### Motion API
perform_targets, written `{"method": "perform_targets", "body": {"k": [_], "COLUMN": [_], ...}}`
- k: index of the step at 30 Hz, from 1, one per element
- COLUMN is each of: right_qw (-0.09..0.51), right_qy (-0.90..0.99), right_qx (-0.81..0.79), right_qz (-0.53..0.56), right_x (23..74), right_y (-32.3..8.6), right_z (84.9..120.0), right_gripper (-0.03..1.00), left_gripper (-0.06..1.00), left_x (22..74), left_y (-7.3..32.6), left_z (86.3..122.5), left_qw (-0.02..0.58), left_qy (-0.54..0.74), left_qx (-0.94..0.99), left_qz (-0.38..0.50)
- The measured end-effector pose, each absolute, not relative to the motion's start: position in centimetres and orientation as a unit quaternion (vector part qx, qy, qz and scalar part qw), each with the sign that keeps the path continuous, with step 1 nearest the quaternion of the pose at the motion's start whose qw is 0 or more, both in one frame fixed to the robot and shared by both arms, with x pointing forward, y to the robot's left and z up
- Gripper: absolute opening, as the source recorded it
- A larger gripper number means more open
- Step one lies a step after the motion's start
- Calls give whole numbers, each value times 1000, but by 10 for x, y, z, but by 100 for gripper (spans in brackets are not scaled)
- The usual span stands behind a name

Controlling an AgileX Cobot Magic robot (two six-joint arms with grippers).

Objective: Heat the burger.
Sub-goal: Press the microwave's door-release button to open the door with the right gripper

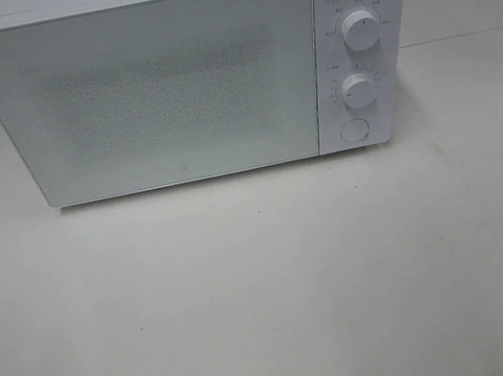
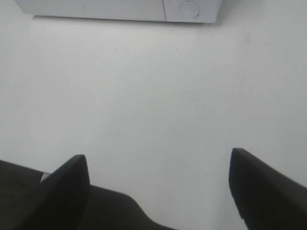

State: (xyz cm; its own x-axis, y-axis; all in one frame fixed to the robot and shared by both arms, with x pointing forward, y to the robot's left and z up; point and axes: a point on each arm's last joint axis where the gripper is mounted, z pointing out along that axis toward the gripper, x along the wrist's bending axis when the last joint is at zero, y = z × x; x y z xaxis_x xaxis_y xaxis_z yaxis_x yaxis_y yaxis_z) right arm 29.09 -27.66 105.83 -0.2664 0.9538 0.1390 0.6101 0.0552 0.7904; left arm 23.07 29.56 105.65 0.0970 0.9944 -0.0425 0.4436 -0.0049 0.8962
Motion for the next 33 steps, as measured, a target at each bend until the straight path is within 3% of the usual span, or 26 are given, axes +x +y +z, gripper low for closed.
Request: {"method": "perform_targets", "body": {"k": [17, 33], "right_qw": [346, 361], "right_qy": [589, 575], "right_qx": [586, 598], "right_qz": [435, 426], "right_x": [242, 238], "right_y": [-297, -299], "right_z": [1060, 1058], "right_gripper": [77, 77], "left_gripper": [99, 99], "left_x": [231, 231], "left_y": [296, 296], "left_z": [1057, 1057], "left_qw": [403, 403], "left_qy": [579, 579], "left_qx": [621, 621], "left_qz": [341, 341]}}
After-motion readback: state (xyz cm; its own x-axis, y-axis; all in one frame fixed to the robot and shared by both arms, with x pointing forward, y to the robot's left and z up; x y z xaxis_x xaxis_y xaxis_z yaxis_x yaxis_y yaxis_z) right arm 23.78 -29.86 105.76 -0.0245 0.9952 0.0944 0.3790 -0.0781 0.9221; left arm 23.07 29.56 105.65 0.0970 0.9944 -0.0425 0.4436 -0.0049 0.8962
